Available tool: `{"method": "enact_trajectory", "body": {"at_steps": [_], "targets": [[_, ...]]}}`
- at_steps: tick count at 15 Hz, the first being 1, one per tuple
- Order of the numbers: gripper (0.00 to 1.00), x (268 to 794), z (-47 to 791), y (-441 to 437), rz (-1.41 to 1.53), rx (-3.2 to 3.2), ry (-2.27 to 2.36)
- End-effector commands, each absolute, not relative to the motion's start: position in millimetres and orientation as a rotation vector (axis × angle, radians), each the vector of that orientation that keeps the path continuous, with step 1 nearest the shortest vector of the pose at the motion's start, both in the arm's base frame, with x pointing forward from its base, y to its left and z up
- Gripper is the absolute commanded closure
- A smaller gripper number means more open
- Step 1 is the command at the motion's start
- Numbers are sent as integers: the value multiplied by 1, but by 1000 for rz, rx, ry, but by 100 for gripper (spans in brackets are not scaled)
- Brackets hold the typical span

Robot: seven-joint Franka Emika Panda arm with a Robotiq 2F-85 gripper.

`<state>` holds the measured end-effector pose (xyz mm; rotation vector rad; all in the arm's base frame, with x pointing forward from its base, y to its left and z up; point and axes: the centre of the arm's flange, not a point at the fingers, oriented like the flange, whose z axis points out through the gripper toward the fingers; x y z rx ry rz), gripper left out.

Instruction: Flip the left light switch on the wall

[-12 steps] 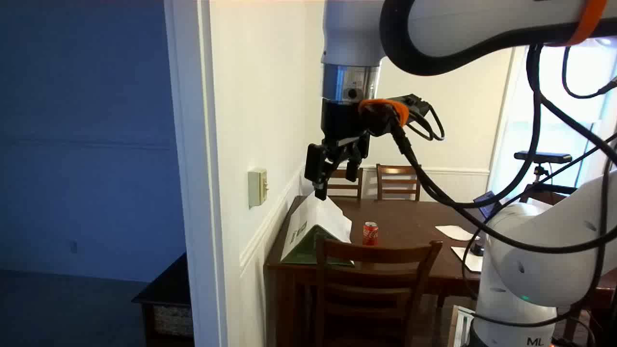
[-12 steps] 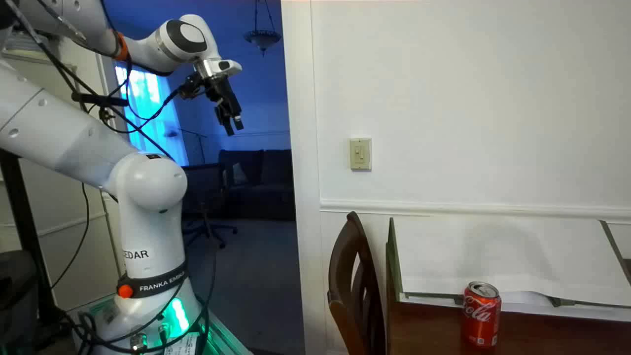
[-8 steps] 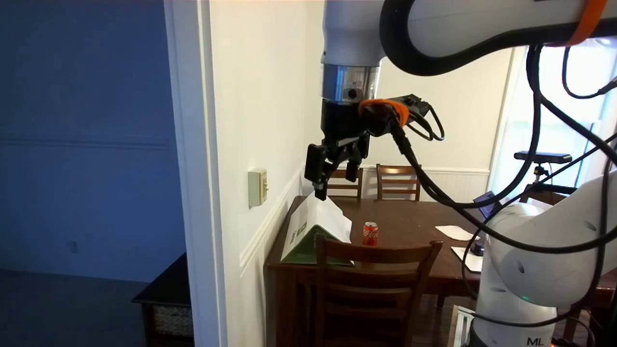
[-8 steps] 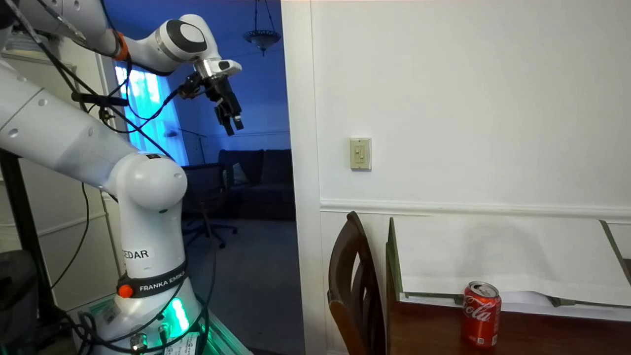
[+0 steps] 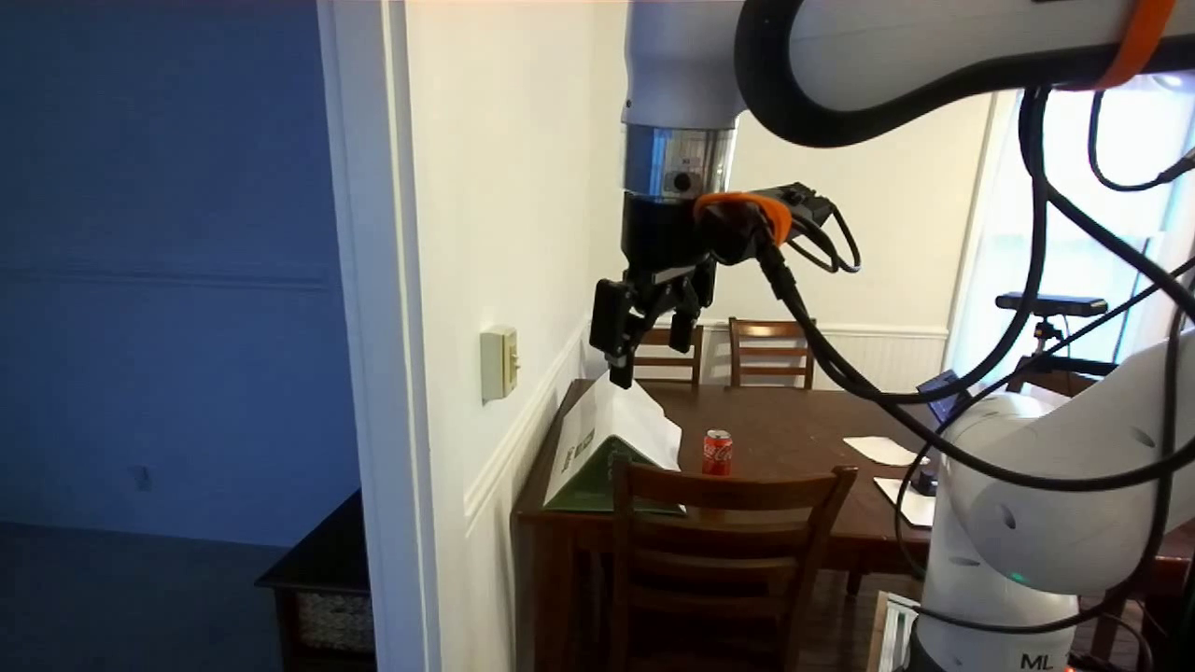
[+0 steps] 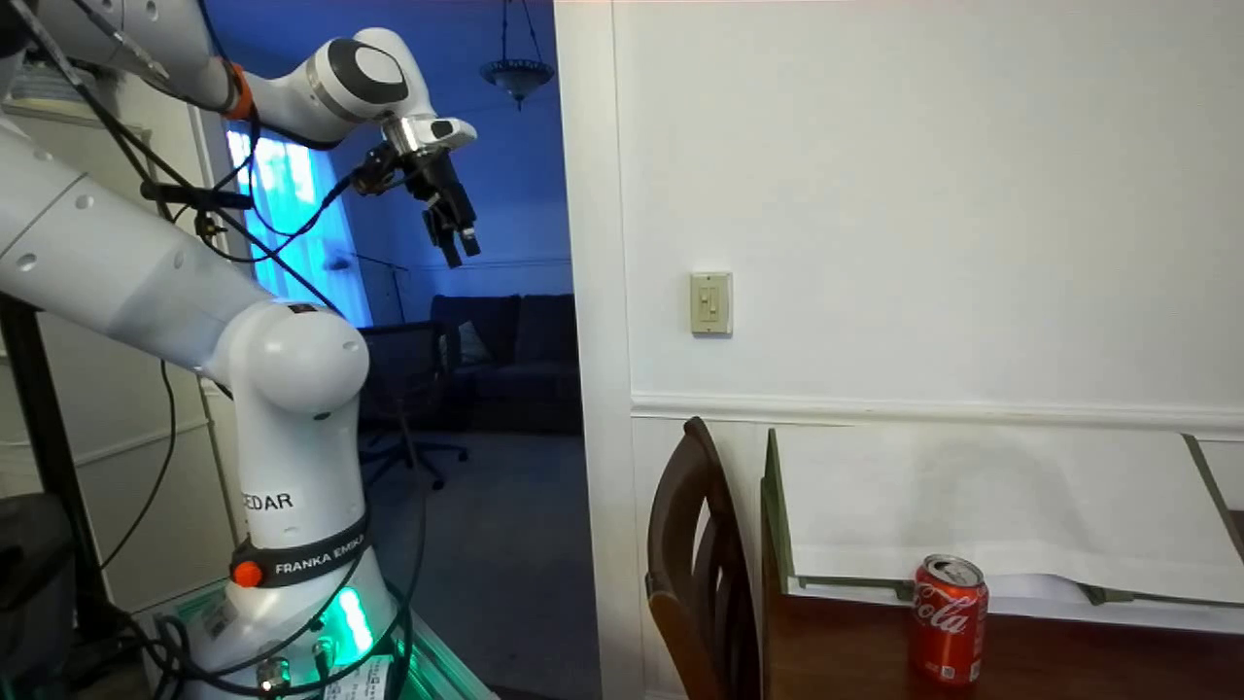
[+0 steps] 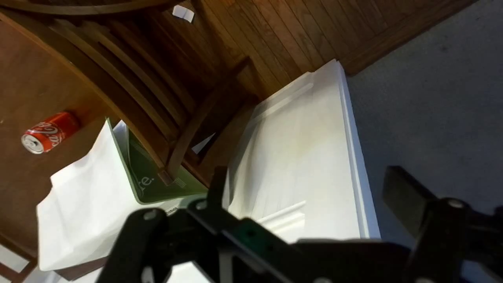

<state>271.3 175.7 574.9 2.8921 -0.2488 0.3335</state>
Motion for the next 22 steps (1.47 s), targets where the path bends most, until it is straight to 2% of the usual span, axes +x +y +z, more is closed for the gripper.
{"method": "enact_trajectory", "body": {"at_steps": [1,16,22], "targets": [[0,271,575,176,333,2892,-249],[0,314,634,54,528,2890,-97],[0,345,655,-10,731,2953,2]]}}
